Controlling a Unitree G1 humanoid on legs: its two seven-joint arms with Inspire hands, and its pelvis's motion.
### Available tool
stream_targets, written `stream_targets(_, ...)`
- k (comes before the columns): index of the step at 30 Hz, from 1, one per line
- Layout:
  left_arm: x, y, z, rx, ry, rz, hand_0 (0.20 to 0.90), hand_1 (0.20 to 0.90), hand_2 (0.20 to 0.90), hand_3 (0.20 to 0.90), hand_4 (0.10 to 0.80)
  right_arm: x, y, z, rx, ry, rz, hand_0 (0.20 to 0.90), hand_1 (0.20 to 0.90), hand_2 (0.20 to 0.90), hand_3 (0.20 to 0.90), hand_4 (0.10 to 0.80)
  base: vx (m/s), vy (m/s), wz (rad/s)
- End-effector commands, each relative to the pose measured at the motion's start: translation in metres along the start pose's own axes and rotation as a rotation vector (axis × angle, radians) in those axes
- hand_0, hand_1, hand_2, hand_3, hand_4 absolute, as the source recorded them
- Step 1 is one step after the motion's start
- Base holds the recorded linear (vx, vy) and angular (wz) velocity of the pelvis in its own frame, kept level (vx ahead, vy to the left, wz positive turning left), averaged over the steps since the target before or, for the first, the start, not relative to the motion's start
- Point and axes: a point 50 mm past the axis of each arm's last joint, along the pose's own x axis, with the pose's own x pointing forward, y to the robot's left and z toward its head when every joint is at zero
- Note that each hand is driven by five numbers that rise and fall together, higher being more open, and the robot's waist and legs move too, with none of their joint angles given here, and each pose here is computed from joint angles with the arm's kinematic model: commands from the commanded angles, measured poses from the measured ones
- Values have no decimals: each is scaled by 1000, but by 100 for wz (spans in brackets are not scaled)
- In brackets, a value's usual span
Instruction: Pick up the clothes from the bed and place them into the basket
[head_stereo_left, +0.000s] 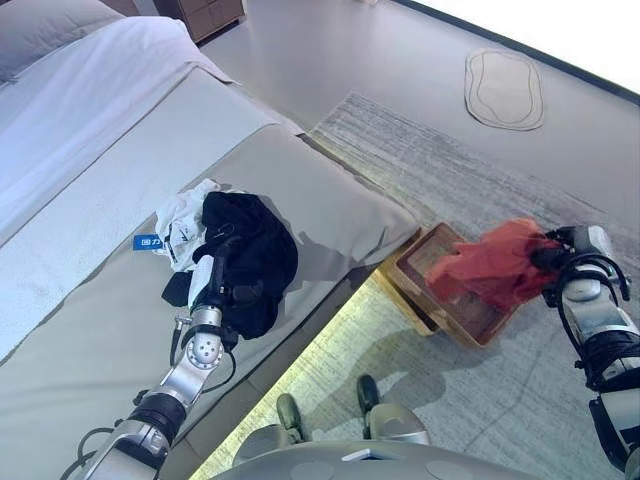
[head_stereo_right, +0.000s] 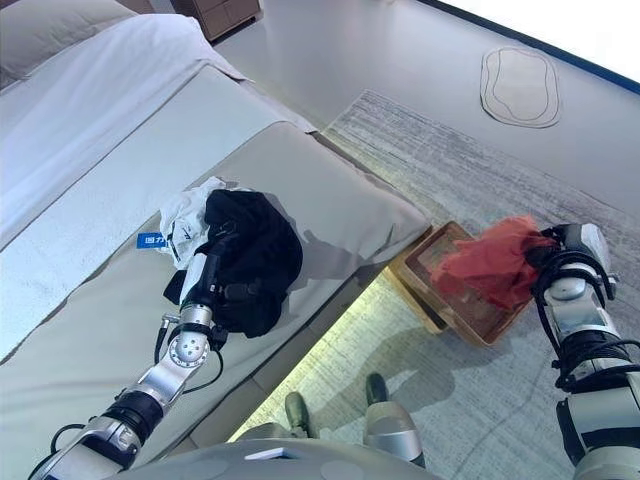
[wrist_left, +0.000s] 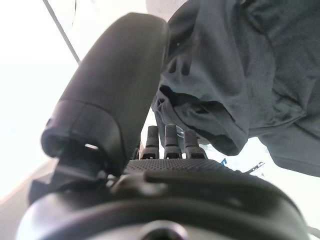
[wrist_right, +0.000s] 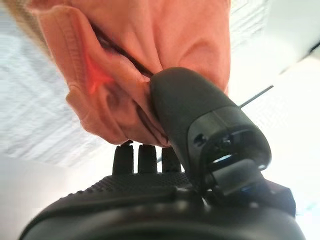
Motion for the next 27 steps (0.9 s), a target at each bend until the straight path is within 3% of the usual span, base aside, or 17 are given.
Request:
stream_targets(1,22,8,38,-26,-176,54,900,900,900,900,800,12,-51,46,64,-155,-172,300,300,300,200,100,-33,-6,0)
stream_targets(22,17,5,39,-66,-199,44,900,900,900,900,800,16,-112,49,-14,-105,-351,300,300,300,200,100,-17,-14,3)
stream_targets(24,17,6,39,-67,-200,46,900,900,900,900,800,16,-118,46,-27,-84,-373,900,900,900,900,800,0,0,0)
stream_targets(27,16,7,37,-70,-198,46,900,900,900,900,800,16,-123,47,-24,-84,-373,900,900,900,900,800,0,0,0)
